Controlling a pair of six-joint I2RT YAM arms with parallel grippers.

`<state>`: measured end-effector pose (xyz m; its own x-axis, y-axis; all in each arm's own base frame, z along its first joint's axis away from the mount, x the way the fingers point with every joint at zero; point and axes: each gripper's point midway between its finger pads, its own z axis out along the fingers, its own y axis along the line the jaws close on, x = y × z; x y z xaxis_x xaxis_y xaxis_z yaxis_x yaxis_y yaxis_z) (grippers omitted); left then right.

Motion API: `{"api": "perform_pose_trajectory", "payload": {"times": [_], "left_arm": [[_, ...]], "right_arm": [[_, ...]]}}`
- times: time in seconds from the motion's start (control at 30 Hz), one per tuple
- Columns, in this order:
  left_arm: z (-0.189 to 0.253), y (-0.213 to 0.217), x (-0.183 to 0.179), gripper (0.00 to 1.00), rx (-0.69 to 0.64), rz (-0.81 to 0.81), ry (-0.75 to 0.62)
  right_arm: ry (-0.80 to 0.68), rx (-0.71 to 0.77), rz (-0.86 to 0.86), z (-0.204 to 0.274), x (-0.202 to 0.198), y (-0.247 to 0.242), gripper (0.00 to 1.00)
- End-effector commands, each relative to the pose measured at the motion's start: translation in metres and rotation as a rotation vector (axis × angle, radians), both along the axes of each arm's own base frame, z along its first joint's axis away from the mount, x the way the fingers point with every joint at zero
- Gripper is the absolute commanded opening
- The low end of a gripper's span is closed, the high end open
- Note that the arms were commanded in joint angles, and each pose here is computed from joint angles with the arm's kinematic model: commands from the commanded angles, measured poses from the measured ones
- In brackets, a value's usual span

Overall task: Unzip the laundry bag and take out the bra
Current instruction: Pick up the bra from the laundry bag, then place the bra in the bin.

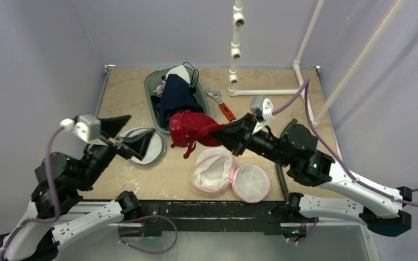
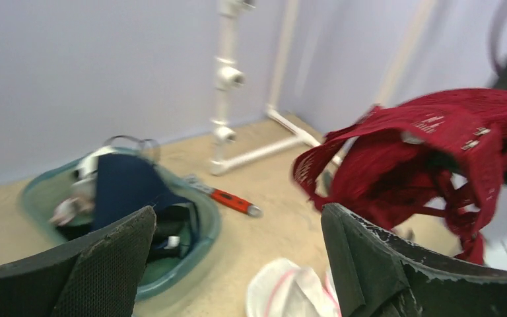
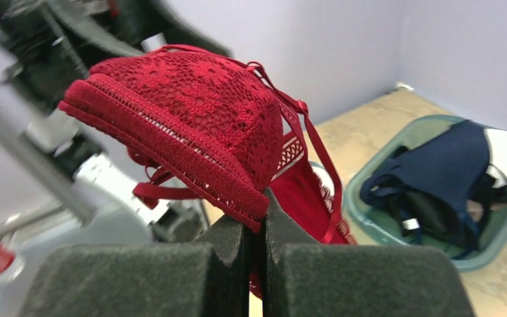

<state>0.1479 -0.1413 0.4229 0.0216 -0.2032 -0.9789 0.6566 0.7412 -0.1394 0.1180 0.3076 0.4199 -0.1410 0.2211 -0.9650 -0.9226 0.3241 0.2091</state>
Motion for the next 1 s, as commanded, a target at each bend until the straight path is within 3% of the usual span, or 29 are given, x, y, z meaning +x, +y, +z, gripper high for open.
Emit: {"api": "perform_pose_trajectory", "payload": {"times": [0.0, 0.17, 0.27, 0.63, 0.97], "left_arm": [[-0.007, 0.083, 0.025, 0.95, -0.177, 0.438, 0.098], [-0.016, 0.116, 0.024, 0.95, -0.244, 0.578, 0.133], [-0.026, 0.127, 0.025, 0.95, -0.255, 0.651, 0.185], [-0.084, 0.128, 0.029, 0.93, -0.364, 0.742, 0.335], [-0.104, 0.118, 0.032, 0.92, -0.336, 0.737, 0.371]], "right_arm": [[0.066, 0.070, -0.256, 0.026, 0.048, -0.004, 0.00], [0.093, 0.018, -0.282, 0.021, 0.079, 0.024, 0.00], [0.161, 0.004, -0.251, 0.012, 0.117, 0.033, 0.00], [0.274, 0.025, -0.128, 0.000, 0.205, 0.097, 0.00], [0.297, -0.025, -0.132, -0.022, 0.274, 0.130, 0.00]]}}
